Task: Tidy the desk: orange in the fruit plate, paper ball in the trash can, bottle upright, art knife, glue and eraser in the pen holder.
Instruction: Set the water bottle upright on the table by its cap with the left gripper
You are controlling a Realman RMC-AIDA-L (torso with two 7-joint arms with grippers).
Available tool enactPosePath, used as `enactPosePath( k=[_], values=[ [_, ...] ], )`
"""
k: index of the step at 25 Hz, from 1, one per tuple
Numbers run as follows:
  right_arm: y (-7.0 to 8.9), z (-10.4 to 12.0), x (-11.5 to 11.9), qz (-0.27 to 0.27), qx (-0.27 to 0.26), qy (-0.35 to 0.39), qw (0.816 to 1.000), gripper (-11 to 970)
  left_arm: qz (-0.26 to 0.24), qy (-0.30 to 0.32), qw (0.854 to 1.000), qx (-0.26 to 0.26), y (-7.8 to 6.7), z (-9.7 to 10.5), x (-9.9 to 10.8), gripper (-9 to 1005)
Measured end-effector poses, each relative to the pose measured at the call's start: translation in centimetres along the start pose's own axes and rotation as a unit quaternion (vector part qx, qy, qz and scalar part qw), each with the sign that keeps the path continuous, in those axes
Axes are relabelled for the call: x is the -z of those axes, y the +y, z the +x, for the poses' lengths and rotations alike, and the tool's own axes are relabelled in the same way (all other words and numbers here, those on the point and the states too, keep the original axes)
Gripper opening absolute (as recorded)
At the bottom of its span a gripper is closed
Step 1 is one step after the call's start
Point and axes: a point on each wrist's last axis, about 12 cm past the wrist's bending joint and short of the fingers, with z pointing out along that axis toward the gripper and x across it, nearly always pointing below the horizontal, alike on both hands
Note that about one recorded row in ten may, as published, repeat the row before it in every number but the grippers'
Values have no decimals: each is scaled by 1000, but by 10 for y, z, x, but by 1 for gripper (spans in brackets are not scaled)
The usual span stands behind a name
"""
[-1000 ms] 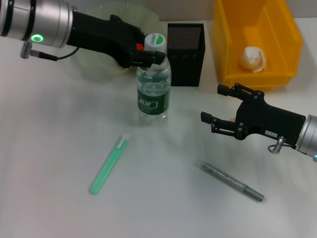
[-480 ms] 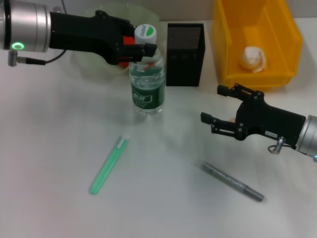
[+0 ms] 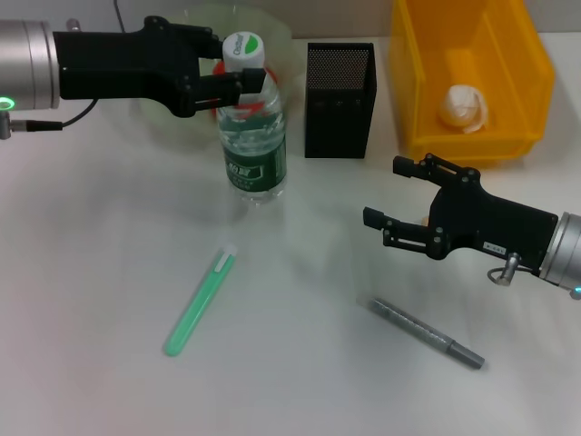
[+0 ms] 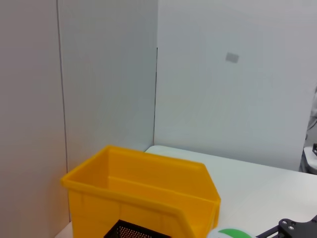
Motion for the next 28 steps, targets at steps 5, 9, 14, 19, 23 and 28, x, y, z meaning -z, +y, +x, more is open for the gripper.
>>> enactPosePath(
  k=[5, 9, 14, 19, 23, 28],
  values=[
    [2, 1, 0, -3, -5, -3, 1000, 827, -1, -14, 1000, 6, -2, 9, 2, 442],
    [4, 2, 0, -6, -7, -2, 1000, 827, -5, -27, 1000, 10, -2, 15, 7, 442],
    [8, 3, 0, -21, -9, 3, 1000, 827, -8, -24, 1000, 13, -1, 18, 11, 443],
    [11, 5, 0, -35, -15, 14, 999, 827, -15, -22, 1000, 16, 0, 22, 17, 444],
    [13, 7, 2, -43, -14, 22, 999, 827, -29, -24, 999, 21, 1, 26, 27, 444],
    [15, 10, 4, -47, -14, 28, 998, 827, -35, -28, 999, 23, 0, 30, 31, 445]
  ],
)
